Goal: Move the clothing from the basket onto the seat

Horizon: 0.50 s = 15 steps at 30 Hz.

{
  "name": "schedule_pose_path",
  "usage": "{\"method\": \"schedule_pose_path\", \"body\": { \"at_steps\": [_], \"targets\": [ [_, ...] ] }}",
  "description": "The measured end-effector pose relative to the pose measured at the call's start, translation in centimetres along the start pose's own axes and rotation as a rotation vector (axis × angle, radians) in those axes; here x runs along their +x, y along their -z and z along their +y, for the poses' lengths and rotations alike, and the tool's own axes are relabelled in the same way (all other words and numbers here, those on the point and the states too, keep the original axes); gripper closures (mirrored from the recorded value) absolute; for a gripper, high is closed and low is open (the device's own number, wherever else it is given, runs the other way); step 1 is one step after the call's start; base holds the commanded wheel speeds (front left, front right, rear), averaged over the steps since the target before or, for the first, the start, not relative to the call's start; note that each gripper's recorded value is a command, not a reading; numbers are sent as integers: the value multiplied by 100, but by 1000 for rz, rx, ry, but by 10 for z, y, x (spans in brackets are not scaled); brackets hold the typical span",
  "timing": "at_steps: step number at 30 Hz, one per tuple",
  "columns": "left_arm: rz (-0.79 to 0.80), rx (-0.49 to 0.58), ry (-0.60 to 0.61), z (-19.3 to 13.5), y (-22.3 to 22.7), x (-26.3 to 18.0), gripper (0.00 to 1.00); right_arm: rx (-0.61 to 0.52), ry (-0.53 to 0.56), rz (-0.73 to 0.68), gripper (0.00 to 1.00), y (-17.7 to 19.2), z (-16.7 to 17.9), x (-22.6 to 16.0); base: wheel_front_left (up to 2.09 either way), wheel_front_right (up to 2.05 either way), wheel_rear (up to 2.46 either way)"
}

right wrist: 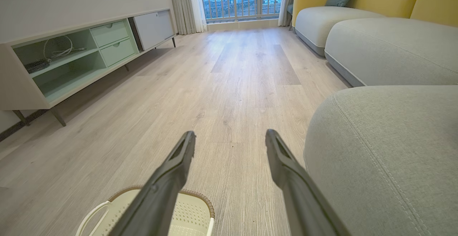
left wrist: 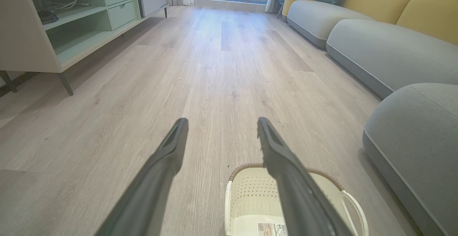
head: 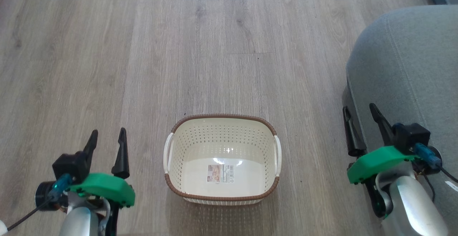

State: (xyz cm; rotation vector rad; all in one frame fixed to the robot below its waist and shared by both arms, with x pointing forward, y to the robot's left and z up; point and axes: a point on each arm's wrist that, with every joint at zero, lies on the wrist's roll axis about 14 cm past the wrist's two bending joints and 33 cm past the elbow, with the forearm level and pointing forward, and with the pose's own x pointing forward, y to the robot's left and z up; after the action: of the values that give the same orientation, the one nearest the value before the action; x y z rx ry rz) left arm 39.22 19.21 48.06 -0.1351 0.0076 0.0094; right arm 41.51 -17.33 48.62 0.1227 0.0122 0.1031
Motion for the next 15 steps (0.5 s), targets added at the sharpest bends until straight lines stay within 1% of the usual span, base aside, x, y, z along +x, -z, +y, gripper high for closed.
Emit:
{"method": "schedule_pose_path", "body": {
  "at_steps": [6,8,9,11,15],
  "targets": [
    [2,-18,6,-2,1,-1,0,0,0,3,0,1,0,0,0,0,0],
    [4,-45,9,-3,2,-1,0,1,0,4,0,1,0,0,0,0,0],
    [7,-59,10,-4,3,-2,100,4,1,2,100,1,1,0,0,0,0],
    [38,-63,8,-4,13,-6,100,10,5,27,100,9,0,-3,0,0,0],
    [145,-79,-16,1,46,-25,100,30,29,131,100,42,-5,-22,0,0,0]
  ]
}}
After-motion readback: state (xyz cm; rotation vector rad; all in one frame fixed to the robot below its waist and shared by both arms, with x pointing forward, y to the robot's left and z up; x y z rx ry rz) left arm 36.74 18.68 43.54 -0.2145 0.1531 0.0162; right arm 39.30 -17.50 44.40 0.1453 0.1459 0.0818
